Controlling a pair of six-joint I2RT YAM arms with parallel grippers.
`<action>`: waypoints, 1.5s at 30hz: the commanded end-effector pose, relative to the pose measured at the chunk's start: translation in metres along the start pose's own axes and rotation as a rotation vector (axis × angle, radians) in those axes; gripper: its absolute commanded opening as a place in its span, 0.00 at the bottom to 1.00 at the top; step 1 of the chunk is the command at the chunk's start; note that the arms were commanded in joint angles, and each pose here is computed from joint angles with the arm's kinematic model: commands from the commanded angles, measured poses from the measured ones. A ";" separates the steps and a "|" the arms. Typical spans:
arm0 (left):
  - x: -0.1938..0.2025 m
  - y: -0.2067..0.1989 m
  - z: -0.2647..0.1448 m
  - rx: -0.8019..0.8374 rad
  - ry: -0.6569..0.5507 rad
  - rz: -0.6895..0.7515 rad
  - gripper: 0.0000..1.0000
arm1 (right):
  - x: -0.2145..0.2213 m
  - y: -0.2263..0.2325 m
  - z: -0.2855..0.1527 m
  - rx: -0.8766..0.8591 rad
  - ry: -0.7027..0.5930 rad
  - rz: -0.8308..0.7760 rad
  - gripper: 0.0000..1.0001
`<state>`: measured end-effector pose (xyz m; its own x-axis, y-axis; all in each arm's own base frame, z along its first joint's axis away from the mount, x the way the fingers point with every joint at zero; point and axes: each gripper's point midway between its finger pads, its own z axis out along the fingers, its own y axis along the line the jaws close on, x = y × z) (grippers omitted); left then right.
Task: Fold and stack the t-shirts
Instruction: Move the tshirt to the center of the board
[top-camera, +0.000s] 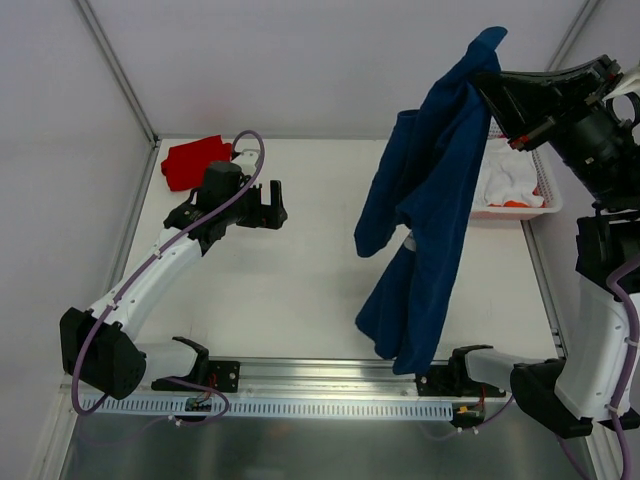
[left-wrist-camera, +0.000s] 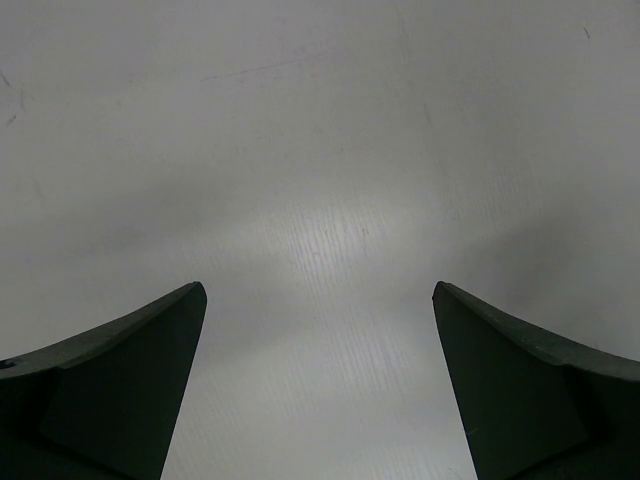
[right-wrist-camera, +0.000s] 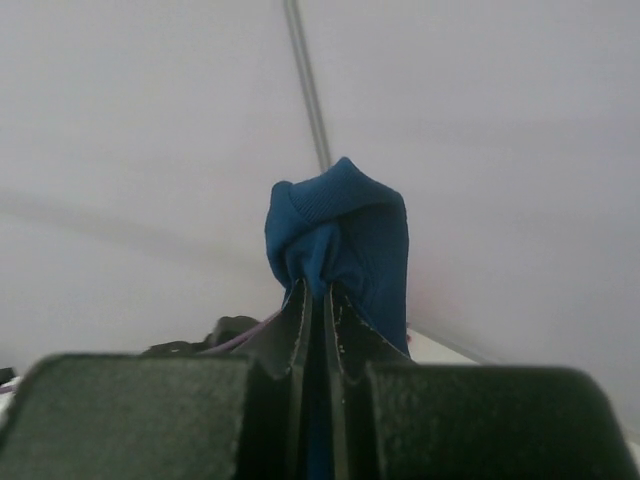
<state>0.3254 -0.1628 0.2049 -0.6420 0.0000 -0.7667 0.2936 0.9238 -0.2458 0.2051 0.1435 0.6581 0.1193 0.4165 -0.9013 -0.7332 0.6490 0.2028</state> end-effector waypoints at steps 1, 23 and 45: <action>-0.013 -0.006 -0.010 0.031 -0.052 -0.007 0.99 | -0.027 0.056 -0.008 -0.244 -0.063 0.073 0.00; -0.015 -0.008 -0.011 0.043 -0.057 -0.012 0.99 | 0.299 -0.240 -0.071 0.966 0.708 0.028 0.99; 0.057 -0.070 0.086 0.173 0.082 -0.257 0.77 | 0.350 -0.189 -0.044 0.747 0.779 0.074 0.99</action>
<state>0.3052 -0.2336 0.1079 -0.8167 -0.1080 -0.5668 0.1938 0.8739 -0.4458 0.3588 0.1356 0.2530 -0.6445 0.0942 -0.7588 -0.0617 0.9827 0.1744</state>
